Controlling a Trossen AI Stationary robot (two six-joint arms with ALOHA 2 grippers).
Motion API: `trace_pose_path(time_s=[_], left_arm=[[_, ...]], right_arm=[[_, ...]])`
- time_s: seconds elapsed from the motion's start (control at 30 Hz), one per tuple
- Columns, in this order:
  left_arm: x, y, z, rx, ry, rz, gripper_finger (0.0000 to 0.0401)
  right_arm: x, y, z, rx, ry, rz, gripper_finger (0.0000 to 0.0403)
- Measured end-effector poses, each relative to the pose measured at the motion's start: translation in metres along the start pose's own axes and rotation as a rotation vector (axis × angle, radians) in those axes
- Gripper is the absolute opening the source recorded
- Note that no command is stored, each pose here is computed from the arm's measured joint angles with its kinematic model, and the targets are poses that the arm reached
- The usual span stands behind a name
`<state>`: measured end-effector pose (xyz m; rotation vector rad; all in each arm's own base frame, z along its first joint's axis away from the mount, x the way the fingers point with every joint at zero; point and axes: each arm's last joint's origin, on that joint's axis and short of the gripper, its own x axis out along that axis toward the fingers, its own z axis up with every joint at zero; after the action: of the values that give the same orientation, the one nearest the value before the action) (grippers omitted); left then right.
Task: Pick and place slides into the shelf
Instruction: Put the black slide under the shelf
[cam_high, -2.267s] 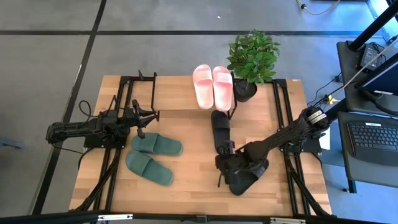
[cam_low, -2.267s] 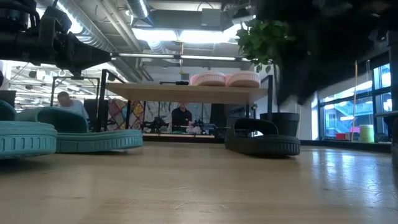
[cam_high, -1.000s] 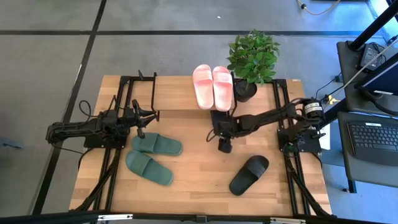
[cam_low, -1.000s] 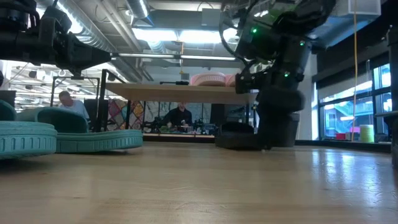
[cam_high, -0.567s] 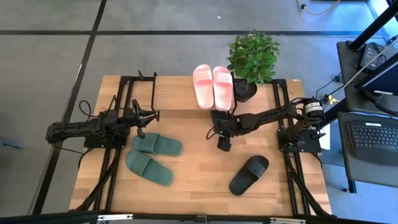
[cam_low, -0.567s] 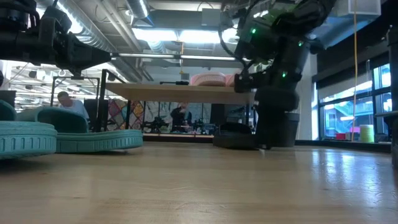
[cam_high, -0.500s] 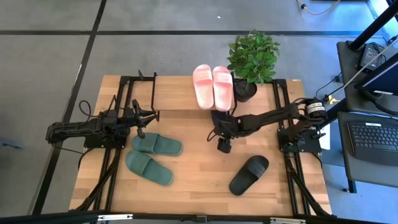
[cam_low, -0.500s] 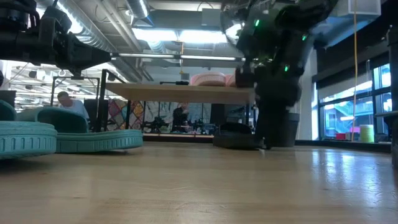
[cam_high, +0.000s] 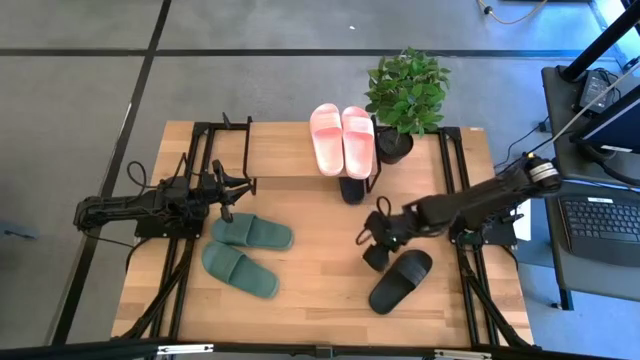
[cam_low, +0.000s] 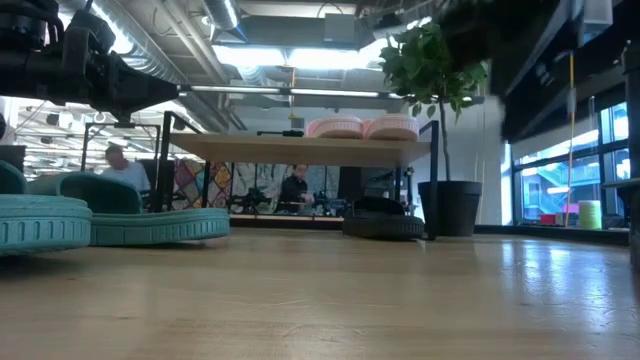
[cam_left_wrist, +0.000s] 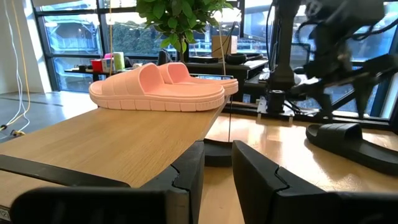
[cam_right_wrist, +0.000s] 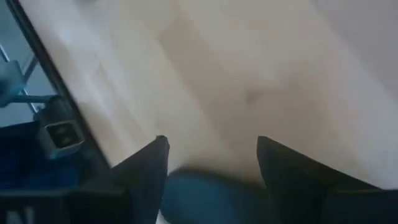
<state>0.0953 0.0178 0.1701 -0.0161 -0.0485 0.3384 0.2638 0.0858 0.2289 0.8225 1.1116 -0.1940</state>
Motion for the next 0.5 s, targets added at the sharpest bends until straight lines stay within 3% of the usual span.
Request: trace_pose_path(time_s=[0.1, 0.3, 0.5], left_arm=[[0.000, 0.000, 0.000, 0.000, 0.000, 0.000, 0.0076], [0.000, 0.000, 0.000, 0.000, -0.001, 0.008, 0.0076], [0.000, 0.000, 0.000, 0.000, -0.001, 0.008, 0.0076]], right_arm=[[-0.015, 0.017, -0.013, 0.017, 0.010, -0.050, 0.0244], [-0.036, 0.049, -0.034, 0.008, -0.042, -0.272, 0.0244], [-0.016, 0.071, -0.055, 0.024, 0.031, -0.428, 0.0244]])
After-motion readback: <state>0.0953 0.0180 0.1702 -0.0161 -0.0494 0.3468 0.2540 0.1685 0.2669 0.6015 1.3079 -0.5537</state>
